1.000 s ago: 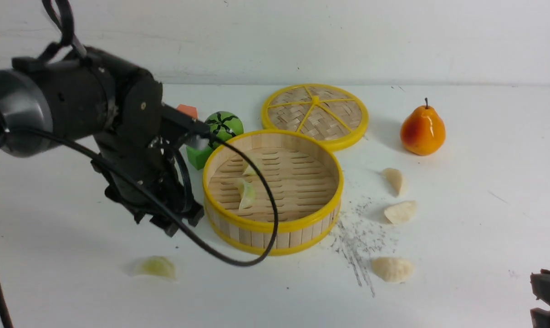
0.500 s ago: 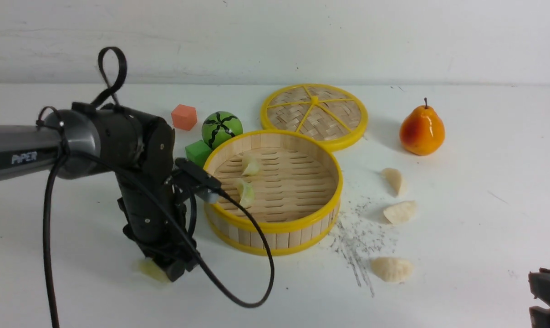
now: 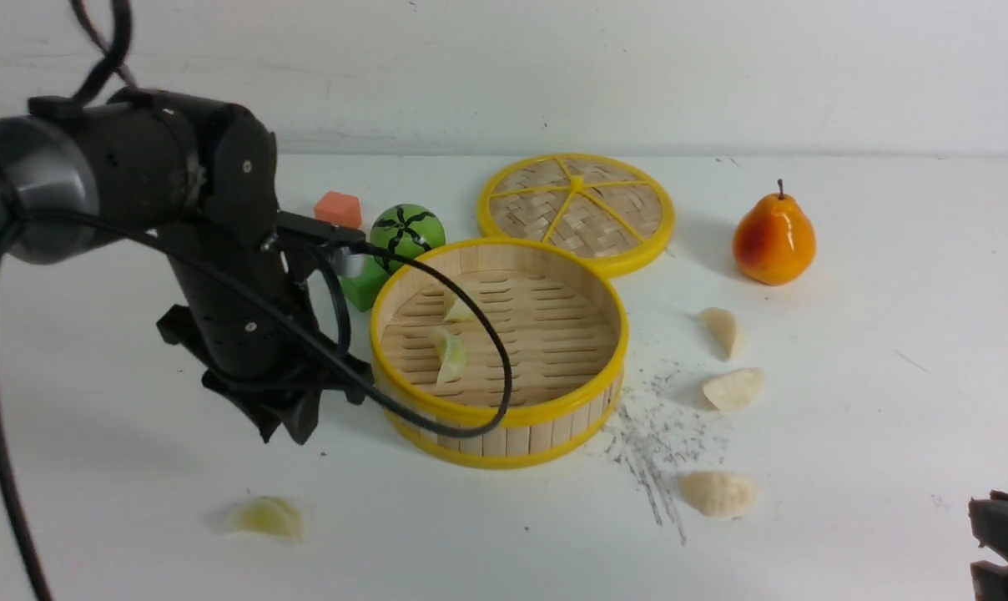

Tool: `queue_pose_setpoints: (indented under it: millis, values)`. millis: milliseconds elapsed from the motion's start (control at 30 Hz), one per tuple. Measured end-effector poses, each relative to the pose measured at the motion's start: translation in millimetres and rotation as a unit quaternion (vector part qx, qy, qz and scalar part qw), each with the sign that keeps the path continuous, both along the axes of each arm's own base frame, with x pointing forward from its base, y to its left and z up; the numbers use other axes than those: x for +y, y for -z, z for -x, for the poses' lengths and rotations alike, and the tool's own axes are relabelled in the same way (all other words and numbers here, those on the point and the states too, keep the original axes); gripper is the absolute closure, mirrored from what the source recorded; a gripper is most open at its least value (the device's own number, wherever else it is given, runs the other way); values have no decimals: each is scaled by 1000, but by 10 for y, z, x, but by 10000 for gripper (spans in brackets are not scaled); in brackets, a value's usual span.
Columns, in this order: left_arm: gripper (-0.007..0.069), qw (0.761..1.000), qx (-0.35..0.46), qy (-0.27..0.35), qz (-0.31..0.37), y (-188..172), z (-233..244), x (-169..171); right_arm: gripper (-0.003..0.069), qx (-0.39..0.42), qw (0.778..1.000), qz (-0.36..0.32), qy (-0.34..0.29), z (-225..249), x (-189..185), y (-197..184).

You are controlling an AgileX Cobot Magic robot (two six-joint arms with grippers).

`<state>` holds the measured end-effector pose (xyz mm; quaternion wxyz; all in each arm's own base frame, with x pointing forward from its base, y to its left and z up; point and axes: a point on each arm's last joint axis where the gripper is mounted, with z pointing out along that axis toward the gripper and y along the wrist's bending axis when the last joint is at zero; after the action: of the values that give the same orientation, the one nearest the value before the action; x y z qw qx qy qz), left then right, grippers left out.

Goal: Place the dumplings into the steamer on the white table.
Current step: 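Reach for and grasp a dumpling on the table with the left gripper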

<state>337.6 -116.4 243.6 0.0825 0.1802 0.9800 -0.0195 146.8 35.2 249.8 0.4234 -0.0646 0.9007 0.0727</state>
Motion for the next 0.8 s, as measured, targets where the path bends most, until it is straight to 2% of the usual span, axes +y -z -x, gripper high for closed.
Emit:
queue_pose_setpoints:
  millis: [100,167,367,467,667,767,800]
  values:
    - [319,999,15,29,-2,41,197,53,548,0,1000,1,0,0,-1,0]
    - [292,998,14,58,-22,159,265,104,547,0,1000,1,0,0,-1,0]
    - [275,987,-41,144,-64,520,230,165,546,0,1000,1,0,0,-1,0]
    - [278,984,-43,159,-66,607,191,151,544,0,1000,-1,0,0,0,0]
    - [368,983,-30,170,-68,698,148,123,545,0,1000,-2,1,0,1,0]
    - [488,987,-47,147,-52,707,92,81,545,0,1000,-2,1,0,1,0]
    - [488,987,-47,147,-52,704,90,80,543,0,1000,-2,1,0,1,0]
